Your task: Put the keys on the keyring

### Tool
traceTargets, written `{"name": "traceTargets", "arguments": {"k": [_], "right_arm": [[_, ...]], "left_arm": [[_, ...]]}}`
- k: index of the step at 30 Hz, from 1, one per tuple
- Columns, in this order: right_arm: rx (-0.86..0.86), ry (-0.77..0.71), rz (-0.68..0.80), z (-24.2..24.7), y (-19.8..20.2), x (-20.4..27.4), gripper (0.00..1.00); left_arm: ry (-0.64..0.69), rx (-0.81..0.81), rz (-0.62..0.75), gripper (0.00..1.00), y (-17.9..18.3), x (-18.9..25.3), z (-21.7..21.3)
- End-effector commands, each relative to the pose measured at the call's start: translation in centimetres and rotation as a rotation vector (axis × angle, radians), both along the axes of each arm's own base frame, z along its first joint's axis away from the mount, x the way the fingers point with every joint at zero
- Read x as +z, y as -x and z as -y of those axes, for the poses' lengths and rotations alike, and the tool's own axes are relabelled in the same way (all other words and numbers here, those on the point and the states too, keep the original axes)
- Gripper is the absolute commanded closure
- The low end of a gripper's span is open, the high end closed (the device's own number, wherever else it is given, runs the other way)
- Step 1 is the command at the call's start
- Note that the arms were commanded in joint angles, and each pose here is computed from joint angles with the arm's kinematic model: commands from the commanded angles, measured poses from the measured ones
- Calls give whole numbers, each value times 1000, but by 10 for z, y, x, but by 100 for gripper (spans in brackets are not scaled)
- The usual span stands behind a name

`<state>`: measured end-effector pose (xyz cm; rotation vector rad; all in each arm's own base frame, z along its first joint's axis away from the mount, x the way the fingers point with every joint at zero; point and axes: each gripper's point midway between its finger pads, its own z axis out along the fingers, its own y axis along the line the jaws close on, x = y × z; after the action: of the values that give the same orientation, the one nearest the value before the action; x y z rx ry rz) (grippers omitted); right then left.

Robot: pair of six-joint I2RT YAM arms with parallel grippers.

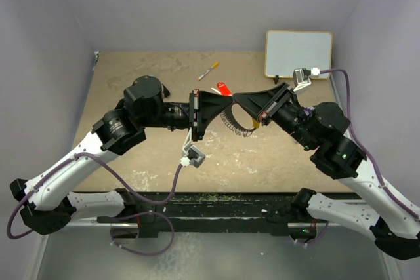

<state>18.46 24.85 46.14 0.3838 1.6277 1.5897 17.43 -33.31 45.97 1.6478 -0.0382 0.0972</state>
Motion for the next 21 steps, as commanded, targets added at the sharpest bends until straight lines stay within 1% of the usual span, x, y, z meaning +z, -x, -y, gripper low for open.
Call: {"name": "traceTargets", "arguments": {"k": [1, 3, 13, 21], "right_arm": [[-9, -85, 62, 9, 5, 28, 96], [-29, -103, 60, 12, 3, 29, 100], [-102, -174, 54, 26, -4, 33, 100], [-133, -299, 61, 39, -4, 38, 100]], "left_arm": [[41, -25, 46, 97, 8, 15, -6], [39, -22, 46, 97, 8, 15, -6], [35, -21, 54, 97, 7, 12, -5], [56, -5, 79, 97, 2, 11, -3]]}}
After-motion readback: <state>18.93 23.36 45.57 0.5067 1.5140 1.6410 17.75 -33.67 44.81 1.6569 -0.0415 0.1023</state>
